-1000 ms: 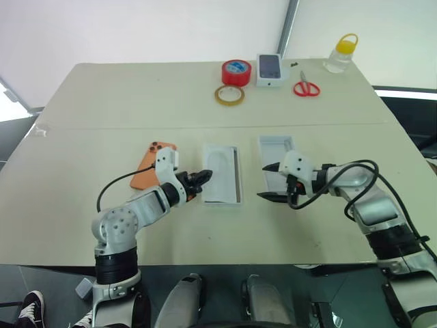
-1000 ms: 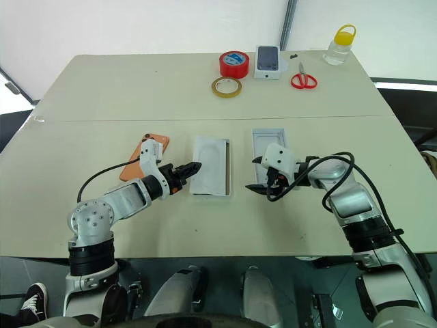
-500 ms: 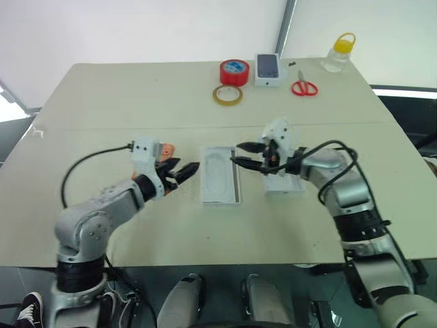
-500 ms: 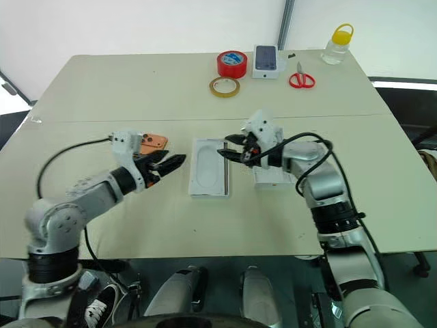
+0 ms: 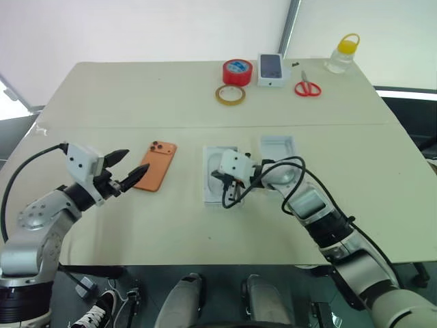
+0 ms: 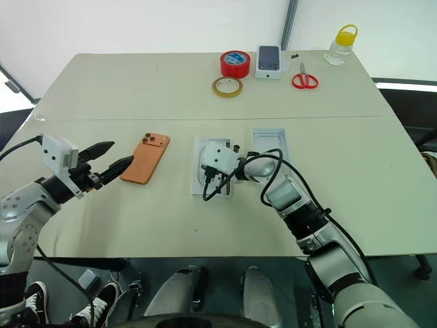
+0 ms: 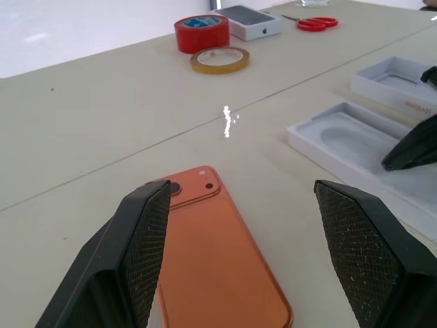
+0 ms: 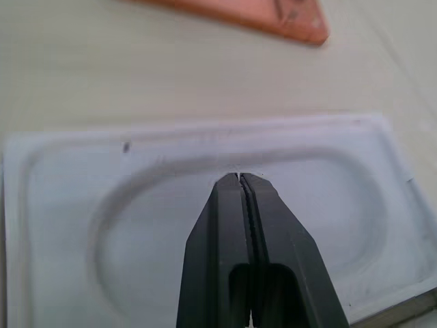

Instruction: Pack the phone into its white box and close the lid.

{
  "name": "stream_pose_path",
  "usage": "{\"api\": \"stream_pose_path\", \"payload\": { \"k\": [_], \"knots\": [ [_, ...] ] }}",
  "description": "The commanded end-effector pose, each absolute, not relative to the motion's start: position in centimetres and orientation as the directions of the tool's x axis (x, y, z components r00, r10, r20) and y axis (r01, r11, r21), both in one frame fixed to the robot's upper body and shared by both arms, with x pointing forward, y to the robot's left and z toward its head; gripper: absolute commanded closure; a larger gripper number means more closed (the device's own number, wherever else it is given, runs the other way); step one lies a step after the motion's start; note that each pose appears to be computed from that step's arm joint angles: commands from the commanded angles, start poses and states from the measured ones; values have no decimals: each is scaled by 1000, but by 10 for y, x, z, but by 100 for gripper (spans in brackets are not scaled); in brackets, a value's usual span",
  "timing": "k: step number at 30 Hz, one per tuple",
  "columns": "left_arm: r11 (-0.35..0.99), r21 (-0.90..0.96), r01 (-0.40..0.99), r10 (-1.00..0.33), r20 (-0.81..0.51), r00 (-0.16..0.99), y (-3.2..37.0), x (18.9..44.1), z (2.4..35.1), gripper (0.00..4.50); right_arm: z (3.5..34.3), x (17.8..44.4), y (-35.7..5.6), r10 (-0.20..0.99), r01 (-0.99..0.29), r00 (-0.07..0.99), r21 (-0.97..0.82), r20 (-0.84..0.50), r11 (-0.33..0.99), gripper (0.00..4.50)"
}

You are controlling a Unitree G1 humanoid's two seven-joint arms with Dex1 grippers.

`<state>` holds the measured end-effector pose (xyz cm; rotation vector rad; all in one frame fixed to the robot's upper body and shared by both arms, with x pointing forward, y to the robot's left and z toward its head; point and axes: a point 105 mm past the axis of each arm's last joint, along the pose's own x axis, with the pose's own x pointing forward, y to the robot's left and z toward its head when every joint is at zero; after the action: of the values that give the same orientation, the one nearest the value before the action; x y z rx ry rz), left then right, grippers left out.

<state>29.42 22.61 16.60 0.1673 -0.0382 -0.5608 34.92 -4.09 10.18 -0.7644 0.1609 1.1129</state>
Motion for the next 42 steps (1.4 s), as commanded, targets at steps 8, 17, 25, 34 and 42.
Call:
{"api": "stream_pose_path", "payload": {
  "k": [8, 17, 25, 34, 42],
  "knots": [
    [830, 226, 510, -530, 36, 847, 216, 293, 172, 96, 107, 351, -59, 705, -814, 470, -569, -532, 113, 447],
    [840, 208, 502, -524, 67, 849, 215, 300, 179, 96, 108, 338, -45, 753, -825, 405, -563, -518, 57, 447],
    [839, 217, 499, -522, 63, 851, 213, 301, 179, 96, 120, 349, -45, 750, -795, 446, -601, -488, 82, 447],
    [841, 221, 493, -518, 70, 852, 211, 302, 180, 96, 113, 352, -28, 762, -786, 452, -611, -464, 94, 447],
    [827, 188, 529, -553, 107, 826, 213, 290, 189, 96, 167, 343, -29, 901, -853, 359, -476, -242, 212, 447]
  ]
}}
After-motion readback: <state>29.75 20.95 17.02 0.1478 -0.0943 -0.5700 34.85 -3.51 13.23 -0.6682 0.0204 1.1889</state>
